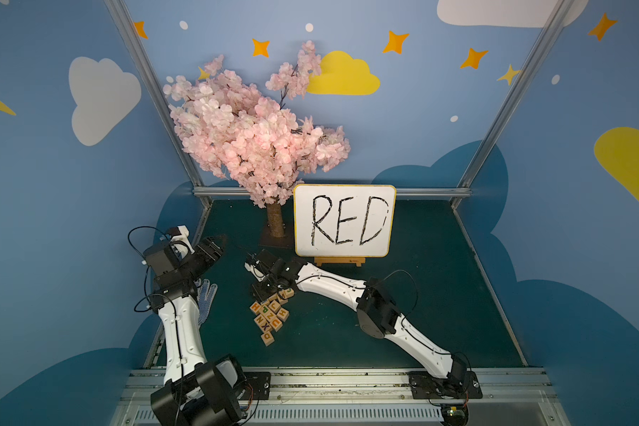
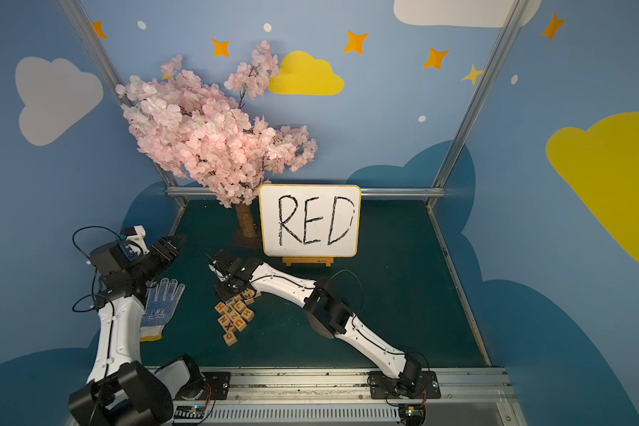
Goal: Assemble the uppercase word "red" with letter blocks
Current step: Pick up the letter block from the center of the board.
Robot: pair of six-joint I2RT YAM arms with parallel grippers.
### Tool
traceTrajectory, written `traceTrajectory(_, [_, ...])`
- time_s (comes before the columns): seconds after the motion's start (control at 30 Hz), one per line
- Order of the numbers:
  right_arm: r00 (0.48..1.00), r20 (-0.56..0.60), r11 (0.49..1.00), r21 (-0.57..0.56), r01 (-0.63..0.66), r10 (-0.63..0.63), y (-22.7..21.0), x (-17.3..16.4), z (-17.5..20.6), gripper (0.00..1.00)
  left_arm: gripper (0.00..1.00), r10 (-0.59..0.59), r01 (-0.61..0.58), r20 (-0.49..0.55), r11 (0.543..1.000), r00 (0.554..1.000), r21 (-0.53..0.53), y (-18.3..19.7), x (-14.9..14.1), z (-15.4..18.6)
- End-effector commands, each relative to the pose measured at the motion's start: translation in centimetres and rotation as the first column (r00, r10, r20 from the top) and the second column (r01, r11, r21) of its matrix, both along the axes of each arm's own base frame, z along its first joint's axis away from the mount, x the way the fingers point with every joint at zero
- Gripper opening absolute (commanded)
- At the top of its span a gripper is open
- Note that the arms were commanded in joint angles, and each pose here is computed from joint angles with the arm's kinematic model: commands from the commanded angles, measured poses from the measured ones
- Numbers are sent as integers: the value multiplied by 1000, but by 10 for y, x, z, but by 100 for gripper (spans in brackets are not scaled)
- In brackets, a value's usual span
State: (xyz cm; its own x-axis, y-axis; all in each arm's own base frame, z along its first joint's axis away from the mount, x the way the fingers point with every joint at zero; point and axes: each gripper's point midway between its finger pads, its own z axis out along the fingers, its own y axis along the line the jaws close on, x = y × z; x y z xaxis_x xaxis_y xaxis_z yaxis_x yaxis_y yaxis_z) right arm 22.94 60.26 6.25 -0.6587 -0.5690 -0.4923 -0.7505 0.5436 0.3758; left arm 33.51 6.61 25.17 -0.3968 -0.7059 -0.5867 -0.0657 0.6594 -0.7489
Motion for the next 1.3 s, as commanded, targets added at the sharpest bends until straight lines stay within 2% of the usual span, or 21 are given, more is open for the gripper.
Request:
traceTrajectory(0.0, [1000, -15, 1000, -11, 0, 0, 1, -2, -13, 48, 71, -11, 11, 30, 1000, 999, 10, -1, -1, 8])
traceTrajectory(0.63, [999, 3, 999, -40, -33, 33, 1, -5, -18, 47, 71, -15, 15, 35, 1000, 999, 11, -2, -1, 9])
traceTrajectory(0.97, [996, 59, 996, -68, -60, 64, 2, -6, -22, 48, 71, -16, 16, 33, 1000, 999, 9, -2, -1, 8])
traceTrajectory(1.27, [991, 106, 993, -97, -74, 84, 3, -9, -27, 42, 71, -13, 13, 31, 1000, 999, 10, -2, -1, 8])
